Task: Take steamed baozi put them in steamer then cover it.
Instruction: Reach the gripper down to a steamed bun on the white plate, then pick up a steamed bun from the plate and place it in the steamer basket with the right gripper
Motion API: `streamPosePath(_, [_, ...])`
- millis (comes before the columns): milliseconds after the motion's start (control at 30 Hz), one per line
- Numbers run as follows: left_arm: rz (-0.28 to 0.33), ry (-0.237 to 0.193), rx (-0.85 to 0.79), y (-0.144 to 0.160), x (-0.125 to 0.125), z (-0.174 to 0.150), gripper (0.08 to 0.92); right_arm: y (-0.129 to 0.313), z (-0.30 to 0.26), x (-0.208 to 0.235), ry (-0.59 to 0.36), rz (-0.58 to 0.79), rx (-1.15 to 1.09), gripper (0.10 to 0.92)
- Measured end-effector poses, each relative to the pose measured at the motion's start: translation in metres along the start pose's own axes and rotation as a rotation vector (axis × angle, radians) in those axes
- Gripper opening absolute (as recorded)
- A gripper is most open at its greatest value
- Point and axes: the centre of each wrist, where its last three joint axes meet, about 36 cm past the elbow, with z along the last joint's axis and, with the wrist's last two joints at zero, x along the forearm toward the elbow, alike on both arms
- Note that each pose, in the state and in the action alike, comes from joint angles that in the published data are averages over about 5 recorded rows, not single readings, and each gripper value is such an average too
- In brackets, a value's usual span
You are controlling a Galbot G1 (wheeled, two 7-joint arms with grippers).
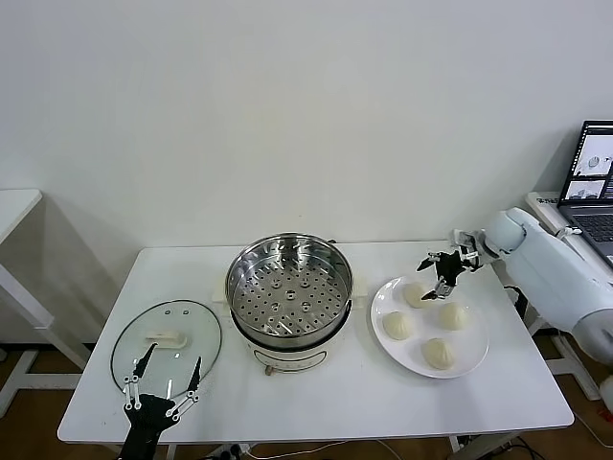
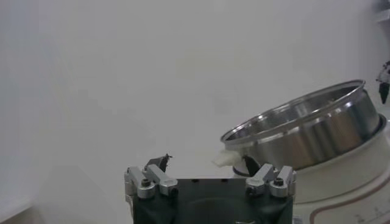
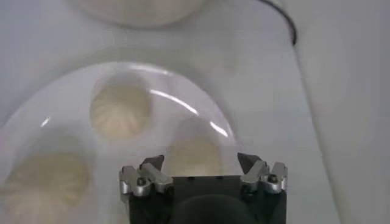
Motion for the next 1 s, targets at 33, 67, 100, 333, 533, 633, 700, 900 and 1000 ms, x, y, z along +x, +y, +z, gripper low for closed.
streamPosePath(33, [0.000, 0.000, 0.000, 0.000, 0.000, 0.000, 0.823, -0.001, -0.001, -0.002, 0.011, -0.005, 0.005, 0.823])
streamPosePath(67, [-0.001, 0.001, 0.000, 0.000, 0.000, 0.000, 0.823, -0.002, -0.002, -0.005, 0.020, -0.009, 0.010, 0.823])
streamPosePath(100, [-0.001, 0.001, 0.000, 0.000, 0.000, 0.000, 0.823, -0.002, -0.003, -0.007, 0.029, -0.013, 0.015, 0.823])
streamPosePath(333, [-0.003, 0.002, 0.002, -0.001, 0.001, 0.002, 0.823, -0.006, -0.012, -0.023, 0.074, -0.030, 0.044, 0.823])
streamPosePath(533, [-0.005, 0.002, 0.000, 0.000, 0.001, 0.002, 0.823, -0.008, -0.020, -0.034, 0.097, -0.036, 0.064, 0.798])
streamPosePath(633, [-0.006, 0.002, 0.000, 0.000, 0.002, 0.003, 0.823, -0.008, -0.022, -0.037, 0.105, -0.039, 0.073, 0.758])
streamPosePath(700, [-0.006, 0.002, 0.000, 0.000, 0.002, 0.003, 0.823, -0.008, -0.024, -0.039, 0.107, -0.039, 0.078, 0.733])
streamPosePath(900, [-0.007, 0.001, 0.001, 0.000, 0.001, 0.003, 0.823, -0.008, -0.027, -0.040, 0.114, -0.040, 0.100, 0.683])
streamPosePath(1000, [-0.007, -0.001, 0.001, -0.001, 0.001, 0.003, 0.823, -0.010, -0.031, -0.033, 0.112, -0.036, 0.127, 0.677])
